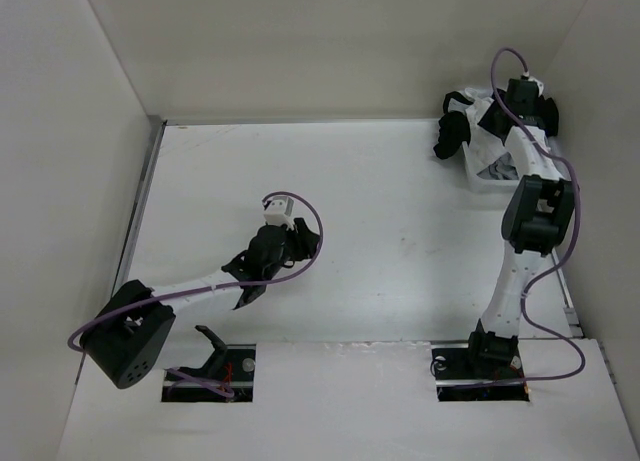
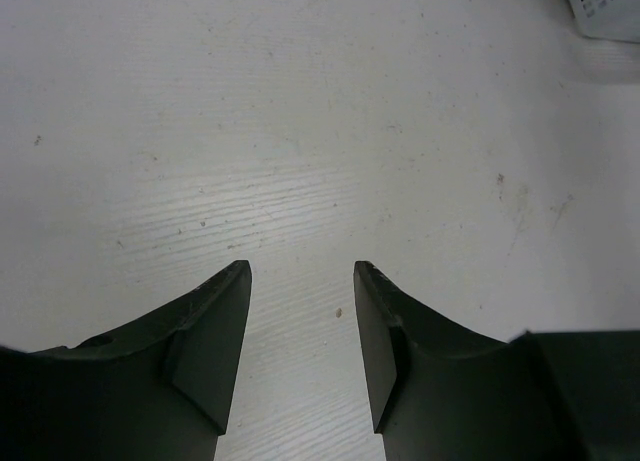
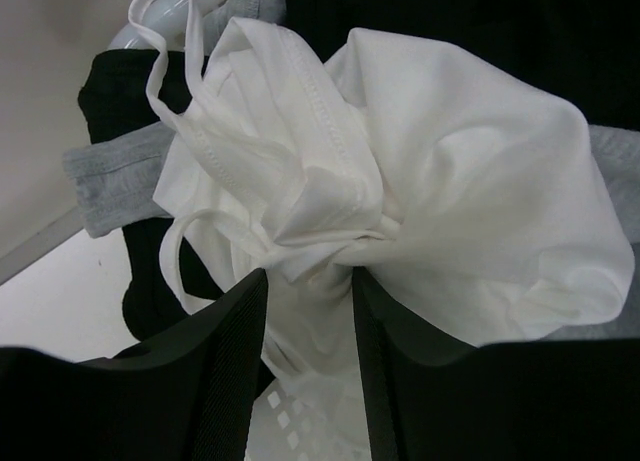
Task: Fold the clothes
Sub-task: Grab the tank top from the pile, then move the tank top to the center of the board
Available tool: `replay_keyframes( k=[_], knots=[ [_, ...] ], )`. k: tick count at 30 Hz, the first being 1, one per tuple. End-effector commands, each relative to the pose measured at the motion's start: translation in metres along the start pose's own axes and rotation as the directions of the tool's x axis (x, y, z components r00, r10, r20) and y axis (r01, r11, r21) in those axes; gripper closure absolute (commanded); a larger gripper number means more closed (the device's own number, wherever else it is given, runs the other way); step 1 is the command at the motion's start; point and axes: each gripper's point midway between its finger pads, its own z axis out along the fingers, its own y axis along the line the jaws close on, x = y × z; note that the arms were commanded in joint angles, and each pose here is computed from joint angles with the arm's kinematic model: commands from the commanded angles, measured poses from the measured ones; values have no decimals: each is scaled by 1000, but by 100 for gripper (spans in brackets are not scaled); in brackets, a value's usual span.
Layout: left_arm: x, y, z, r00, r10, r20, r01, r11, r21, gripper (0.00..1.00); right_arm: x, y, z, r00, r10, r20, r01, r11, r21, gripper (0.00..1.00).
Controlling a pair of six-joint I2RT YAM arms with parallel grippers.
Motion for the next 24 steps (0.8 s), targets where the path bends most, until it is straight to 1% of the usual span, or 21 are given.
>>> replay_keyframes(
  k=[1,2,3,4,5,6,8,11,14,17,19,21,23,24],
  knots=[
    [-13,-9,2,999,-25,46,23,999,40,56,-14,11,1,1000,-6,30,7,1000,-22,55],
    [-14,-9,2,999,-26,48,24,999,39,56,-12,10,1,1000,-7,27,7,1000,-17,62],
    [-14,-9,2,999,-26,48,24,999,39,56,-13,10,1,1000,-5,29,6,1000,-16,78],
    [-14,-8,2,998,-26,49,24,999,38,56,-16,9,-3,999,2,39,-1,1000,-9,89],
    [-15,-9,2,998,-27,50,25,999,39,56,-20,9,-9,998,15,56,-15,1000,-3,96],
    [-15,-9,2,998,-27,50,25,999,39,56,-27,13,-17,997,25,79,-24,1000,-16,99],
    [-15,-11,2,998,-26,50,24,999,44,56,-46,25,-42,988,37,149,-29,998,-53,100],
    [-17,-16,1,998,-27,52,24,998,60,56,-82,45,-103,960,63,274,-31,992,-121,100],
    [-23,-20,-3,997,-32,67,27,997,74,56,-104,67,-180,924,112,365,-38,978,-203,100],
    [-35,-20,-9,994,-51,94,44,996,75,57,-106,99,-266,893,152,423,-6,945,-328,100],
    [-45,-19,-15,991,-65,115,57,996,68,57,-99,124,-327,882,175,439,35,903,-429,100],
    [-58,-17,-21,987,-85,136,78,995,60,57,-86,151,-394,879,191,438,87,838,-539,100],
    [-73,-13,-29,980,-108,166,101,994,52,57,-75,173,-454,881,211,423,129,753,-645,100],
    [-79,-12,-33,977,-117,181,110,993,49,57,-69,184,-491,883,224,412,154,691,-706,100]
  ],
)
